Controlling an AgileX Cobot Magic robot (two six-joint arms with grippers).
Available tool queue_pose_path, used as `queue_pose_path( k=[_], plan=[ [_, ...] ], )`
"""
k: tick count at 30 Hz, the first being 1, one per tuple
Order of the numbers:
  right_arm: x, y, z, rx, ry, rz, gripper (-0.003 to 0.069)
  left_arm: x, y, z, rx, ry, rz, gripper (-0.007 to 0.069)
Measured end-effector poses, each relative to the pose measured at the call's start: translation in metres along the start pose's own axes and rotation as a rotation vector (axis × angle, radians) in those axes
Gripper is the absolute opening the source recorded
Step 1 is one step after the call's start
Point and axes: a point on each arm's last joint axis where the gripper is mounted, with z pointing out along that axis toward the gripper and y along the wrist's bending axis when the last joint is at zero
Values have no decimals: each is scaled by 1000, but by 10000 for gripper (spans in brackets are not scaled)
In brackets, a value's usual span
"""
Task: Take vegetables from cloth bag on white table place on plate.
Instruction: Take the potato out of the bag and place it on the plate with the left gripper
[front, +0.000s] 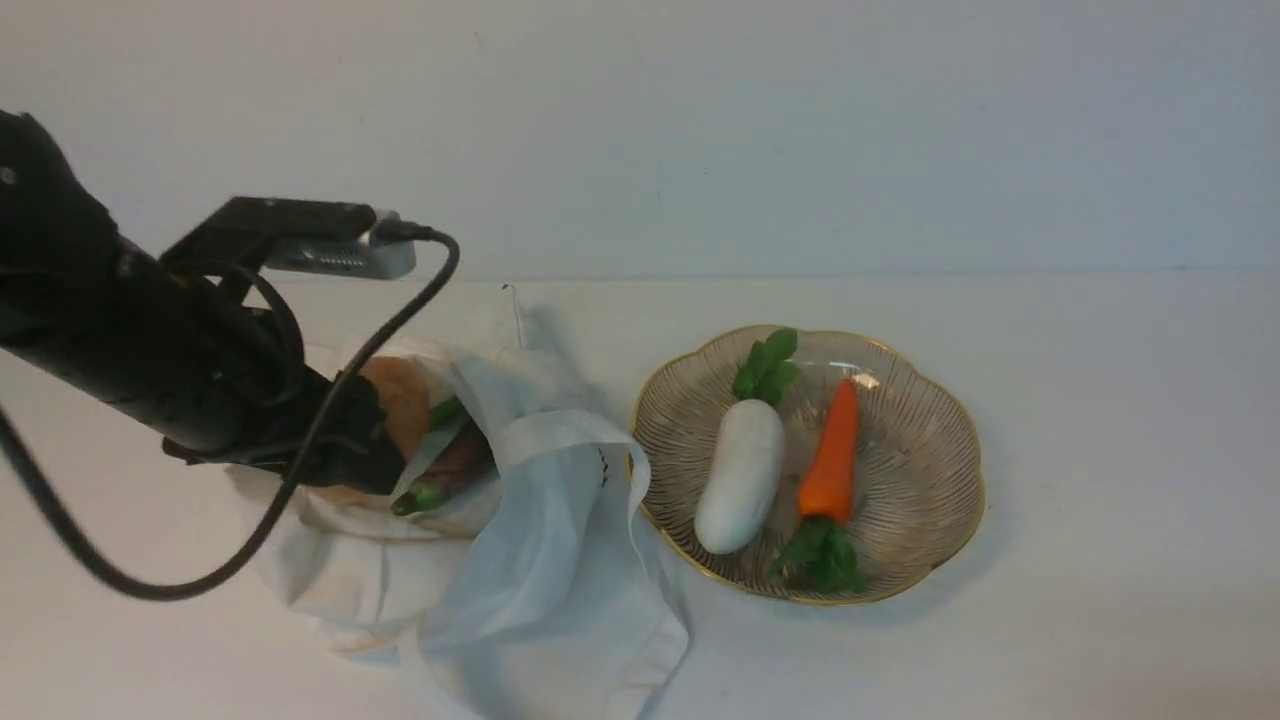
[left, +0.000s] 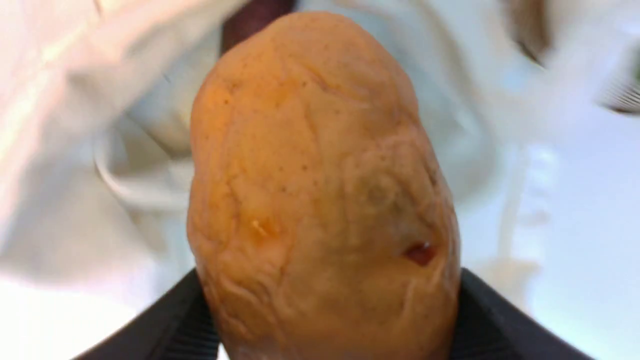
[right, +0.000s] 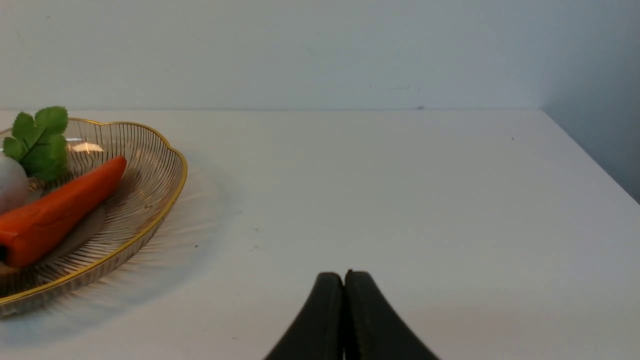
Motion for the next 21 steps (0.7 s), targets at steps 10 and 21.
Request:
queue_pose_path(
  k=[10,21],
  plan=[
    [0,0,0,0,0,0,-10,14,-83,-16,105,-44,191,493],
    [0,0,0,0,0,0,-10,-73,-170,91,196,-8,297,493]
  ],
)
